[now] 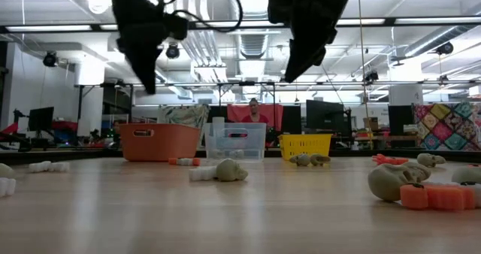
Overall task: Sort Halloween decoration
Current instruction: Put the white skeleton toy into the orange bin
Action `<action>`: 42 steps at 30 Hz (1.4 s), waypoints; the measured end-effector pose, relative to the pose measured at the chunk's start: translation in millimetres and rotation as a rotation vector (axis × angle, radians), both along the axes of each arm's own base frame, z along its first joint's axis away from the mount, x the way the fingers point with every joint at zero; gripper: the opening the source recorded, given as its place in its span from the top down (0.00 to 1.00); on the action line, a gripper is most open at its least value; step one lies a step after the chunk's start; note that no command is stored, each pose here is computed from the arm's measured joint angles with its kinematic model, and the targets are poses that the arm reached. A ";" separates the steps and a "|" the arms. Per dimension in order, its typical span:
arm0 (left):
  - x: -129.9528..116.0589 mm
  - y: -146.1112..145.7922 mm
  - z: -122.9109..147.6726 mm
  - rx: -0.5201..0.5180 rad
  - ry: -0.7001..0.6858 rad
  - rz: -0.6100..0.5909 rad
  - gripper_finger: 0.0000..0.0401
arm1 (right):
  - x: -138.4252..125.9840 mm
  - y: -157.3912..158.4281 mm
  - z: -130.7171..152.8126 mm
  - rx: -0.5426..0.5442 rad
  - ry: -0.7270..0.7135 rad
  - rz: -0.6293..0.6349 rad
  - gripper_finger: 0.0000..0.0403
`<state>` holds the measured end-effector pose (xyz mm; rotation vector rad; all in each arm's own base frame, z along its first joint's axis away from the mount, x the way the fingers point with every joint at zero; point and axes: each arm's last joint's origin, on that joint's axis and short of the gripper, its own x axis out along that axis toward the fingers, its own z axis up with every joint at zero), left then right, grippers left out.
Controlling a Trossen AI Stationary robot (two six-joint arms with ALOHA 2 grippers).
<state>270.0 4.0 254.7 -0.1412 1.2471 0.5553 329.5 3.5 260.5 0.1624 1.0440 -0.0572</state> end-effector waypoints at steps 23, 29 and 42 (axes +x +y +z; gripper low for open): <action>-33.7 171.4 13.6 0.059 -0.107 0.090 0.97 | -9.8 51.9 -1.8 0.069 0.052 0.025 0.77; -42.6 207.1 -18.2 0.025 -0.081 0.162 0.97 | -10.7 56.2 -1.3 0.071 0.050 0.020 0.77; -31.5 235.9 -77.3 -0.044 -0.003 0.187 0.97 | -10.6 55.5 -1.2 0.053 0.046 0.011 0.77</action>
